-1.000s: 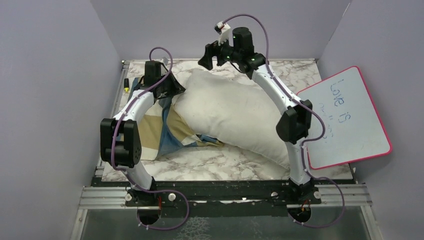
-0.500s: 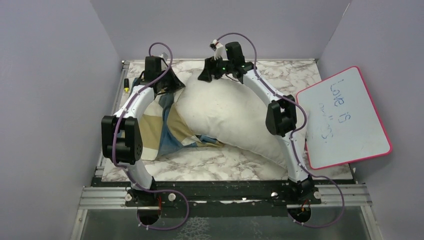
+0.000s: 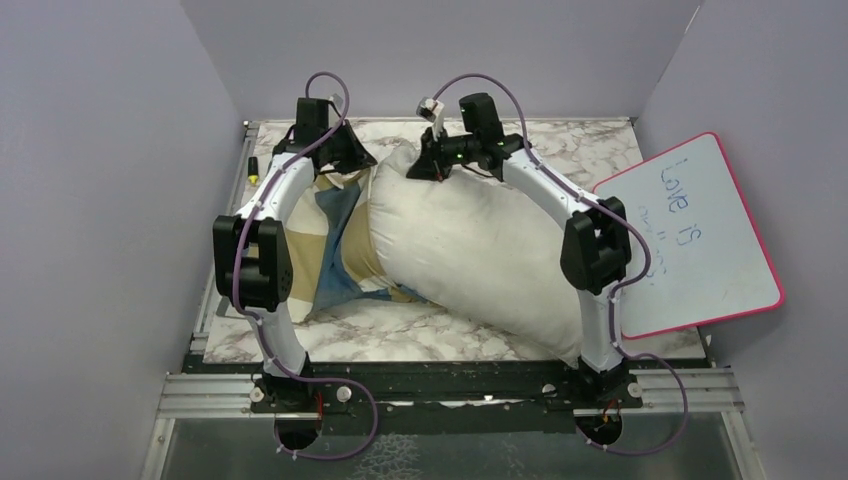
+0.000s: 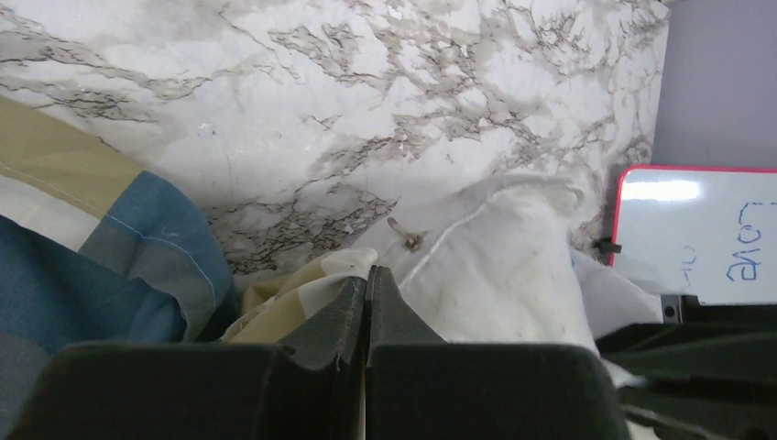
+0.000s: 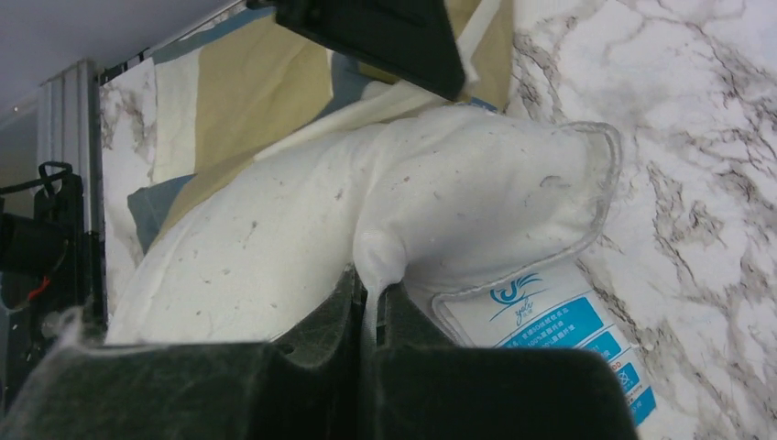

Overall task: Put the pillow into the pillowcase
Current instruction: Stuff the pillow into the pillowcase.

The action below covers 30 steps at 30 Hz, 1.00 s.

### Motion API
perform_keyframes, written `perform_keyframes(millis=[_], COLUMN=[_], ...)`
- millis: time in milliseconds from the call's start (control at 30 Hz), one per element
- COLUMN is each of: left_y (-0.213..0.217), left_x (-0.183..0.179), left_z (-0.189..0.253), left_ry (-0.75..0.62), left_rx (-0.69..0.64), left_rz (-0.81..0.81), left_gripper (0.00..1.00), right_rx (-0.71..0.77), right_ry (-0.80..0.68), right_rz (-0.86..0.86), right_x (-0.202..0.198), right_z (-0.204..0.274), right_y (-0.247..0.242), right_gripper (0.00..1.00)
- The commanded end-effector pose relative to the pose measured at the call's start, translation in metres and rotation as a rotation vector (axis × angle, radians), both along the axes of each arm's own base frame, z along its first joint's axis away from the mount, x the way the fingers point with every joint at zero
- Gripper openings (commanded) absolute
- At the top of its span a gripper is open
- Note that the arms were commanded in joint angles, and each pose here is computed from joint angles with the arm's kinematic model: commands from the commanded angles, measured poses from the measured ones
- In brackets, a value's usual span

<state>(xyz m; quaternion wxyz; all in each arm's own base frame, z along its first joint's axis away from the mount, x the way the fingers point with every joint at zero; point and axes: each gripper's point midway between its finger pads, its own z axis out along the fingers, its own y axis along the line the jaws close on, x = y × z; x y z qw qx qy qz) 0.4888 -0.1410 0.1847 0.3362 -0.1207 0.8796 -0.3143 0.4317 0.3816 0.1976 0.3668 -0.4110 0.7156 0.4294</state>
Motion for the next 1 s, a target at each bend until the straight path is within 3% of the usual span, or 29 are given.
perform_keyframes(millis=[0,400,733,967], left_y=[-0.012,-0.056,-0.086,-0.112], left_x=[0.019,0.006,0.016,0.022], left_z=[0.04,0.091,0.11,0.113], left_ry=[-0.129,-0.269,-0.348,-0.384], left_rx=[-0.05,-0.182,-0.218,-0.247], left_rz=[-0.036,-0.204,-0.271,-0.321], left_gripper=[0.0,0.0,0.0,0.0], right_rx=[-0.044,-0.122,-0.185,-0.146], right_ry=[0.008,0.059,0.057,0.046], right_rz=[0.208,0.315,0.272,0.315], right_x=[-0.071,-0.095,-0.09,-0.101], right_z=[-0.007,-0.062,-0.086,-0.082], right_y=[0.023,0.049,0.045,0.05], right_gripper=[0.0,0.0,0.0,0.0])
